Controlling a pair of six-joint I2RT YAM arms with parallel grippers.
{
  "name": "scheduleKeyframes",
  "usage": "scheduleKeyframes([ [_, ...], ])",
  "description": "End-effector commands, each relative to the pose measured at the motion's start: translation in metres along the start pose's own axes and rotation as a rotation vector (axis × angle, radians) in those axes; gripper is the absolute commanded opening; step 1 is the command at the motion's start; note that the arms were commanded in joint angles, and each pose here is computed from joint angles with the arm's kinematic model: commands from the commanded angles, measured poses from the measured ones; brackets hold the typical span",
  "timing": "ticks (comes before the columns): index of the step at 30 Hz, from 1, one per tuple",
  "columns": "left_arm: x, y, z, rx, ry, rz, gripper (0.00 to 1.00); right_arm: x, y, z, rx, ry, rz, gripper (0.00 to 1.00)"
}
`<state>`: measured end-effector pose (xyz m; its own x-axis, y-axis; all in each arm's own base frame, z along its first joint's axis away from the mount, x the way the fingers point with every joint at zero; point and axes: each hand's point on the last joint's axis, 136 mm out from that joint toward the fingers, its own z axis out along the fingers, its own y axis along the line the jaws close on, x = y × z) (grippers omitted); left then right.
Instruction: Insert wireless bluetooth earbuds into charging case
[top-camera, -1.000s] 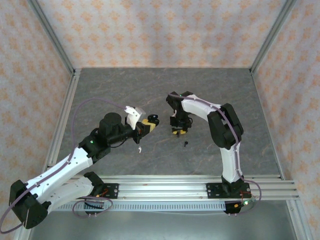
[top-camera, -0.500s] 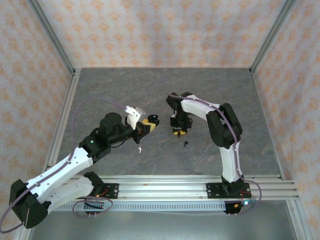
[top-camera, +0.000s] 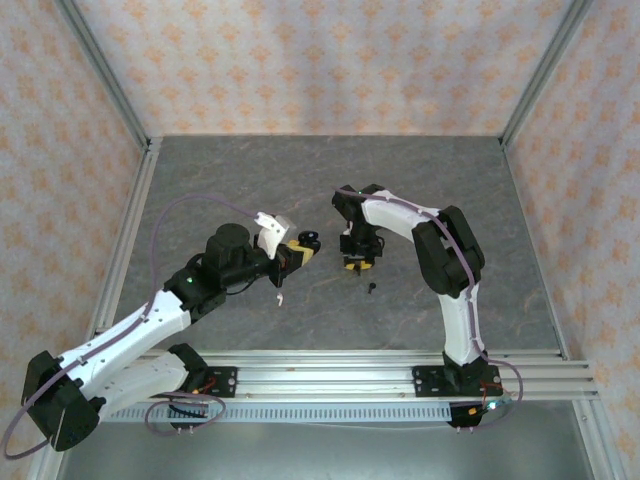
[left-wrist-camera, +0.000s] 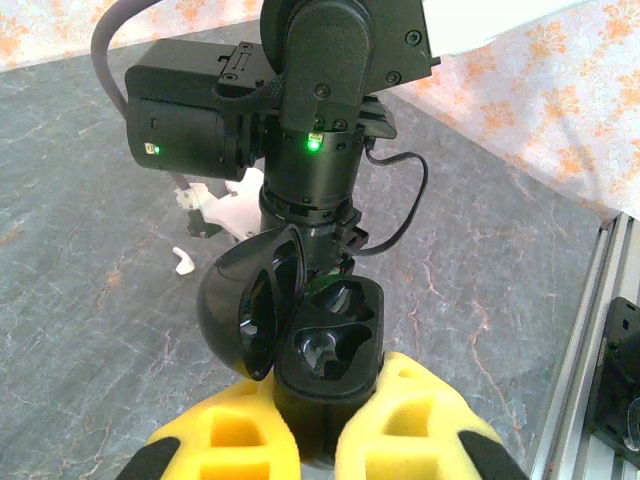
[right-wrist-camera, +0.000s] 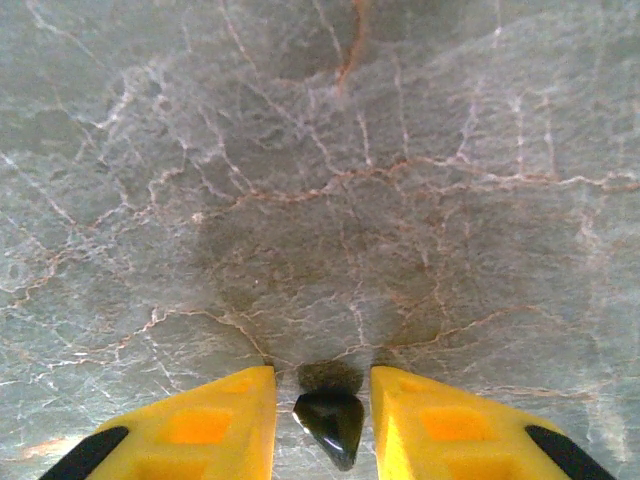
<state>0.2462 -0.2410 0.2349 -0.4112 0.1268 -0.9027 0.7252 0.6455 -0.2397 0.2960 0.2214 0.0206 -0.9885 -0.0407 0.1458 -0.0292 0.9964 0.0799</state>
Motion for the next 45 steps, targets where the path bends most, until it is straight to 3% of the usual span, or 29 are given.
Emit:
scheduleKeyframes([
  [1,-0.019,-0.008,-0.003,0.019,-0.045,0.018,0.00,0.021,-0.009,0.007,0.054,0.067,-0.016,0.30],
  [28,-0.017,-0.008,-0.002,0.009,-0.040,0.014,0.00,0.033,-0.018,0.012,0.197,0.117,-0.075,0.21],
  [36,-0.021,-0.009,-0.005,0.003,-0.052,0.013,0.00,0.019,-0.013,-0.020,0.181,0.005,-0.072,0.16],
  [45,-0.037,-0.010,-0.011,-0.007,-0.085,0.028,0.00,0.005,-0.003,-0.087,0.102,-0.219,-0.077,0.15],
])
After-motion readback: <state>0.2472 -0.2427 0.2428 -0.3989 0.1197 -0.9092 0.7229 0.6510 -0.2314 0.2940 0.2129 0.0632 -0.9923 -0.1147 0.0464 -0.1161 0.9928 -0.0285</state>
